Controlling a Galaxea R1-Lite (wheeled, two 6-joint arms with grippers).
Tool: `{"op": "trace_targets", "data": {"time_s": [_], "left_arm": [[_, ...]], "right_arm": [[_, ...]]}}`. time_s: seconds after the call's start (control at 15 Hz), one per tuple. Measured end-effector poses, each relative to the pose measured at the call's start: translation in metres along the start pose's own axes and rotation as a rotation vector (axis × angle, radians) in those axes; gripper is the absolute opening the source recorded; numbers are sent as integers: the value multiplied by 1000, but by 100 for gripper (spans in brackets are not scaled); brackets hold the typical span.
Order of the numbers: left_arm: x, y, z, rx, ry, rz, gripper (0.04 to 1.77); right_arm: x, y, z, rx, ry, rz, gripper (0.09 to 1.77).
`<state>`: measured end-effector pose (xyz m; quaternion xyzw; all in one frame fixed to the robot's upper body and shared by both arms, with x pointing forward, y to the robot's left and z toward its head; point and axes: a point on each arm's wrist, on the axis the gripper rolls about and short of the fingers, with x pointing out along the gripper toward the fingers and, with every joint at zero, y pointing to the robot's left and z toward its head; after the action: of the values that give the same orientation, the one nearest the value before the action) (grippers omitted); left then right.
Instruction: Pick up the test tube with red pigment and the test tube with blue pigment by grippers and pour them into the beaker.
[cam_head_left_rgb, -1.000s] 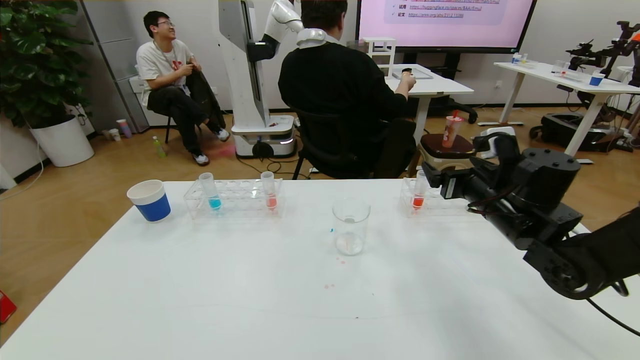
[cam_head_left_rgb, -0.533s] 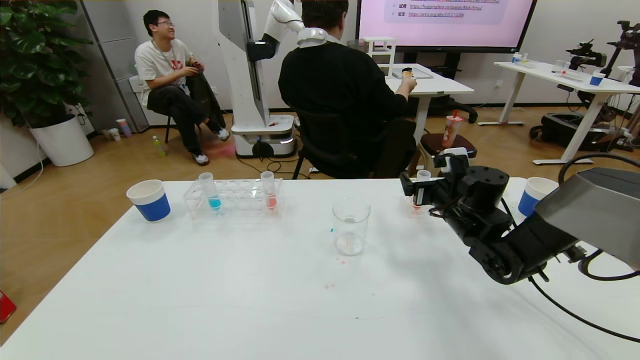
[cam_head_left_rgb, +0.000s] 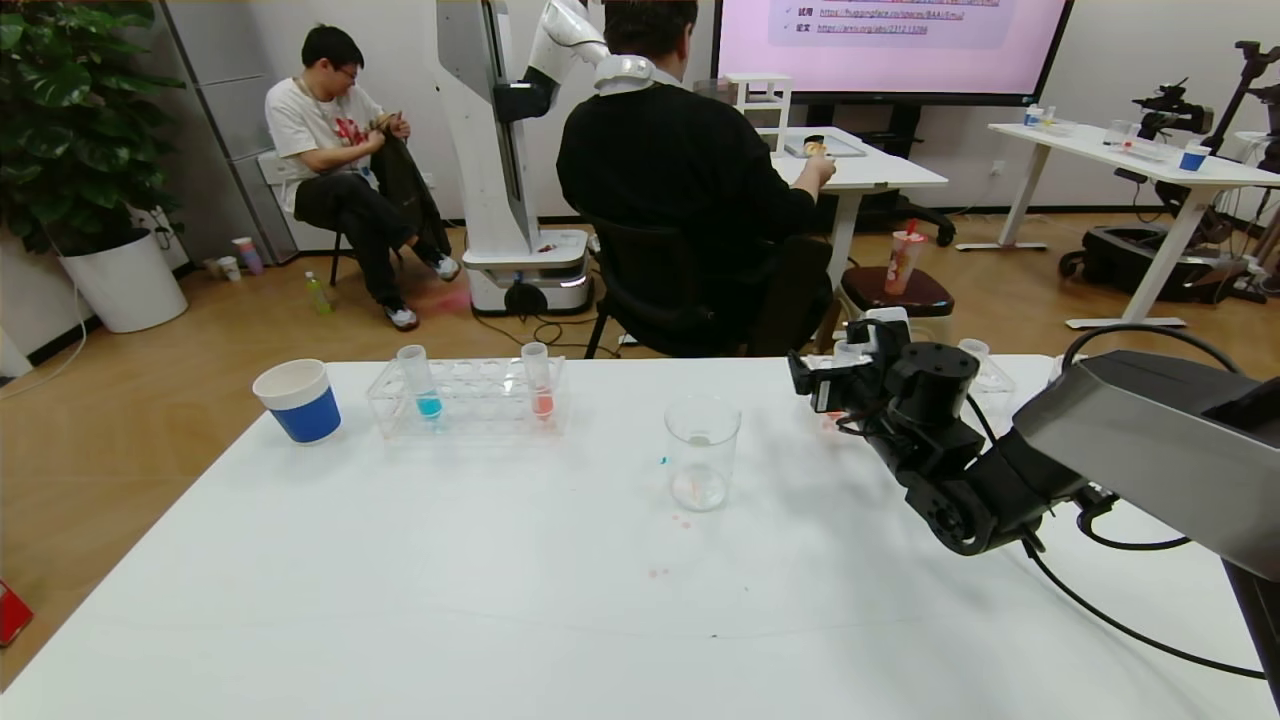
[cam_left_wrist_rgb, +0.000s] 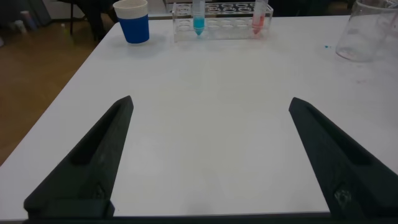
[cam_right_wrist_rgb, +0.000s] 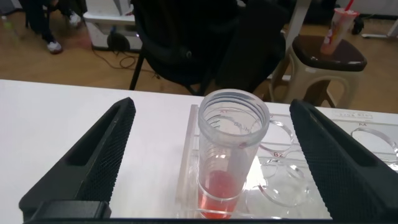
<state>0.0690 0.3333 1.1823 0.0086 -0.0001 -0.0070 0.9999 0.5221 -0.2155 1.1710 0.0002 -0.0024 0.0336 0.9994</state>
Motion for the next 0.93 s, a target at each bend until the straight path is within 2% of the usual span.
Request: {"op": "trace_targets", "data": {"time_s": [0.07,0.13,0.2,0.27,0.33,0.4,0.53,0.6,0.93], "left_arm": [[0,0,0,-1,0,0,175],[0,0,0,-1,0,0,175],[0,0,0,0,0,0,175],[0,0,0,-1,0,0,175],[0,0,0,0,0,0,175],[0,0,0,-1,0,0,175],[0,0,0,0,0,0,175],[0,0,0,0,0,0,175],[0,0,0,0,0,0,175]], "right_arm": [[1,0,-1,0,0,-1,173],[1,-1,-1,0,-1,-2,162],[2,-1,-1,1,-3,-3,135],[2,0,0,1,-6,-3,98],[2,0,0,1,-8,-5,51],[2,2,1,1,-10,-3,36],[2,5,4,4,-18,0,63],[2,4,5,4,-20,-2,52],[2,1,9,5,-29,-6,51]]}}
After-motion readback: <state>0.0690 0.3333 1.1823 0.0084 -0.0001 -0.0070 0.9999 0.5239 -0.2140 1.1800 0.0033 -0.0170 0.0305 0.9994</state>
